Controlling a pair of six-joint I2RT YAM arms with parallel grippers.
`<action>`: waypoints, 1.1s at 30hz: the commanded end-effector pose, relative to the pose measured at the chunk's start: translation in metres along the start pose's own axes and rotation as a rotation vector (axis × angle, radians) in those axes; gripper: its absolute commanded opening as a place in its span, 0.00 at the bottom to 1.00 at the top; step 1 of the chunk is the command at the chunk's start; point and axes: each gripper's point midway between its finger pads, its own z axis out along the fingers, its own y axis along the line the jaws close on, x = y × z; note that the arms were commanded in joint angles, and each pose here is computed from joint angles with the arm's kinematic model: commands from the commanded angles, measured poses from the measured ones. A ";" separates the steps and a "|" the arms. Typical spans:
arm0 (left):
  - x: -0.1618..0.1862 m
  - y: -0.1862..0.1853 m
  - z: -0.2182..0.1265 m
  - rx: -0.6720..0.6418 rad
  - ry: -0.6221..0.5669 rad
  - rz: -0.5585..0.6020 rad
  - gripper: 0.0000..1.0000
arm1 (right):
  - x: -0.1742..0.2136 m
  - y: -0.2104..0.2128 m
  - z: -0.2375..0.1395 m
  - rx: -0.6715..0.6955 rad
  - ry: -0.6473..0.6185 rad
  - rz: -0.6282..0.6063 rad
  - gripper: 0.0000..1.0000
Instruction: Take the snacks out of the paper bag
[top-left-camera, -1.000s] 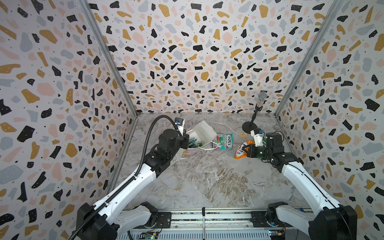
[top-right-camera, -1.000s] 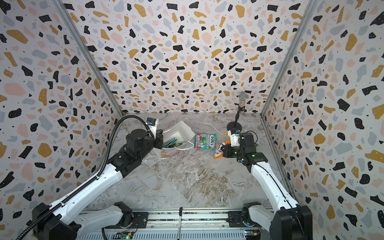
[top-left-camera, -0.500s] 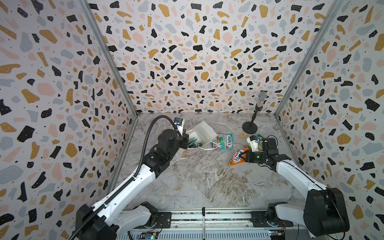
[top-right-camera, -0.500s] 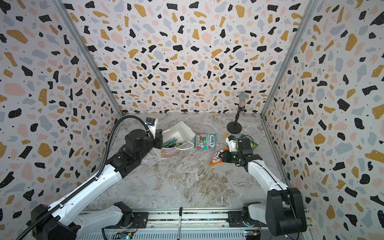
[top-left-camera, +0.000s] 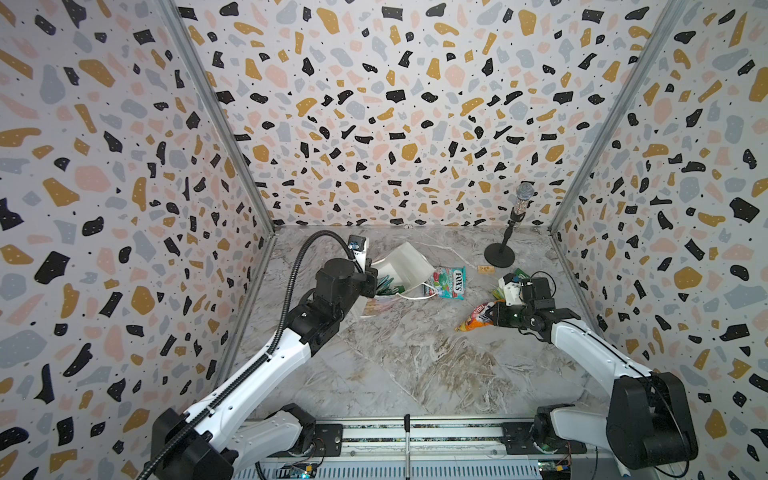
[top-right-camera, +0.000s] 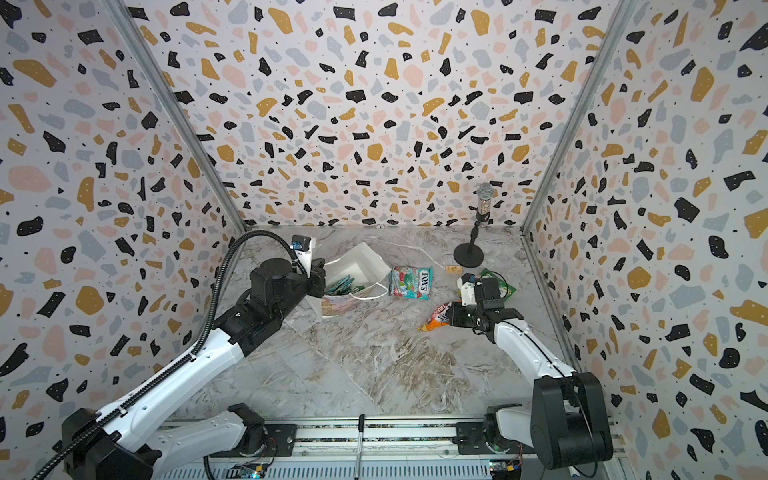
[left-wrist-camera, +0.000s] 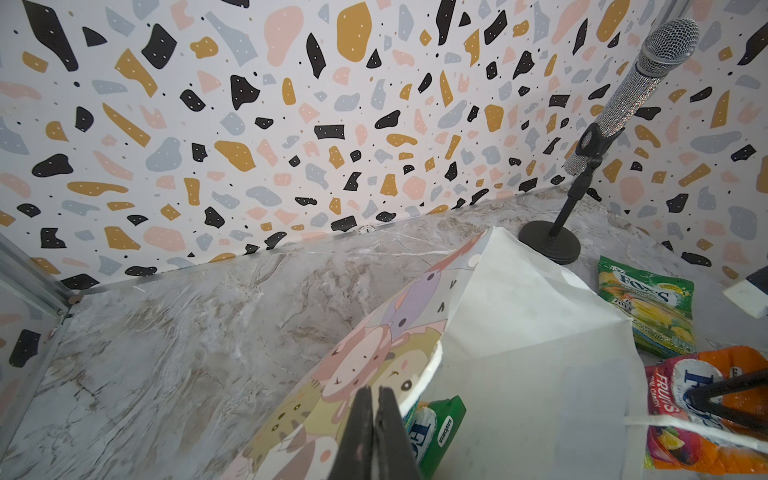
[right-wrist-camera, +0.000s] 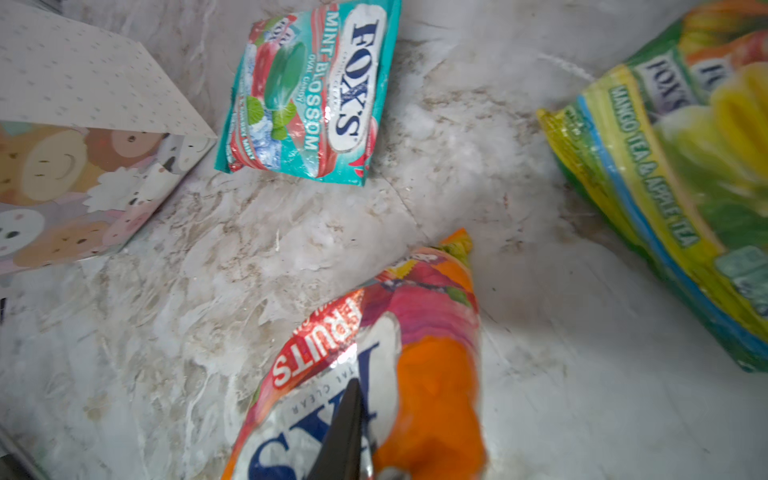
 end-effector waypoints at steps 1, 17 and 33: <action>-0.002 0.003 -0.003 -0.012 -0.011 0.008 0.00 | -0.002 -0.016 -0.009 0.112 -0.005 -0.002 0.22; -0.003 0.003 -0.004 -0.013 -0.013 0.009 0.00 | -0.021 -0.053 -0.040 0.366 -0.143 0.064 0.58; -0.020 -0.001 0.000 0.005 -0.056 -0.048 0.00 | -0.007 0.155 0.013 -0.458 -0.118 -0.081 0.55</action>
